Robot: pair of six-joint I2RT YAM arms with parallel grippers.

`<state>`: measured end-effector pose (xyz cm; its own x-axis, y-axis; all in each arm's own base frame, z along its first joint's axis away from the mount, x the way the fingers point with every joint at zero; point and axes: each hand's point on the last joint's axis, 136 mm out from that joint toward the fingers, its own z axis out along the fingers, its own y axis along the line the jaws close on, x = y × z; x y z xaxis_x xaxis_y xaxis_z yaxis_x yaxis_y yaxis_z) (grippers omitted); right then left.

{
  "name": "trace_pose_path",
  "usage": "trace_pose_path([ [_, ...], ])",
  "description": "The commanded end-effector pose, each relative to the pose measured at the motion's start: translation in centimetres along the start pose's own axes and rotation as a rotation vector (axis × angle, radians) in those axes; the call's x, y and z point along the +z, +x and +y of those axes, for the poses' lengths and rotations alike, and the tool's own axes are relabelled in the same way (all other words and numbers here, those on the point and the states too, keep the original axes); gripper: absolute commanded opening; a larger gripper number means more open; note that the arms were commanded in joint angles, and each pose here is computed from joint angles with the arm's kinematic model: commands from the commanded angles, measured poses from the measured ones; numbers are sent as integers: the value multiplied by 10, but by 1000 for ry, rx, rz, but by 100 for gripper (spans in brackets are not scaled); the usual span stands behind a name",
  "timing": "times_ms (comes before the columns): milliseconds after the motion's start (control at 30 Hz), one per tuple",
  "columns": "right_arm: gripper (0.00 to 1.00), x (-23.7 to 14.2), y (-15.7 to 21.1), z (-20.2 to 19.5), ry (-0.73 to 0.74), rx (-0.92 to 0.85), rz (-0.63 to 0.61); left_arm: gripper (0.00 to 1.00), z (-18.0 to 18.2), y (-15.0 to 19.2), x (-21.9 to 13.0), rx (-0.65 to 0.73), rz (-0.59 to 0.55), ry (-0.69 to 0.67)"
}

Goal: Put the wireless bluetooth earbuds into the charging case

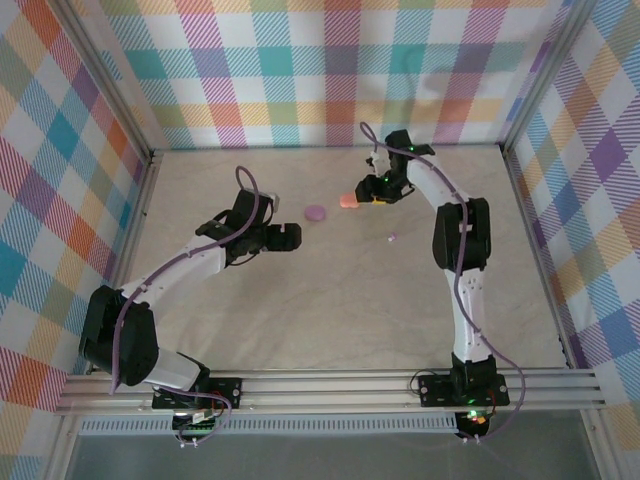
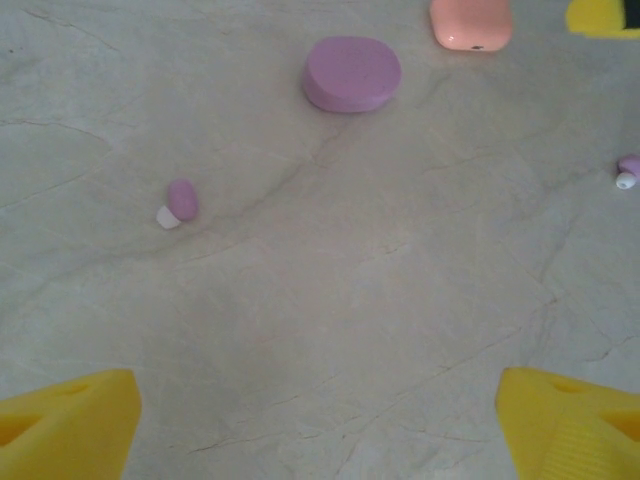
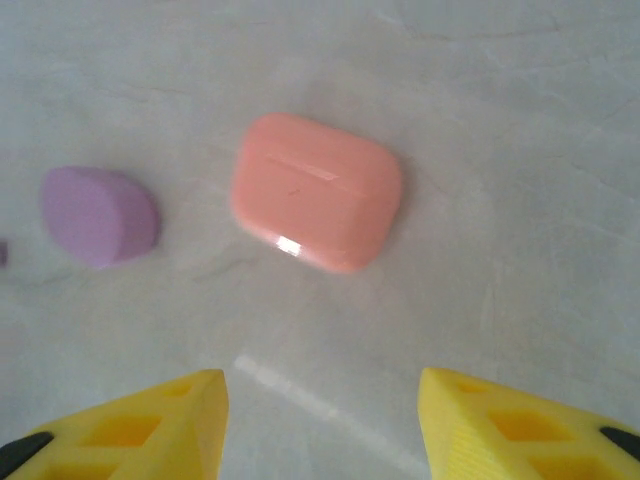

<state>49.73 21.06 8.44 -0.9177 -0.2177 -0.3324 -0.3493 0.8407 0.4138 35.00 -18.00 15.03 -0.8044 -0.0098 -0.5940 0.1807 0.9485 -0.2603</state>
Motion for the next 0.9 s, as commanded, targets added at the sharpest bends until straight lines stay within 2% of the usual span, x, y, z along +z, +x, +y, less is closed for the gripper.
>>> trace_pose_path([
  [0,56,-12,-13,56,-28,-312,-96,89,-6,-5,-5,29,-8,53],
  [200,65,29,-19,111,-167,-546,-127,89,-6,-1,-9,26,-19,66],
  [367,76,61,-31,130,-195,-641,-118,88,-1,3,-9,-14,-17,61],
  [533,84,85,-34,130,-161,-718,-110,89,12,10,-5,-106,0,68],
  [867,87,105,-3,111,-117,-803,9,88,22,12,-4,-138,7,73],
])
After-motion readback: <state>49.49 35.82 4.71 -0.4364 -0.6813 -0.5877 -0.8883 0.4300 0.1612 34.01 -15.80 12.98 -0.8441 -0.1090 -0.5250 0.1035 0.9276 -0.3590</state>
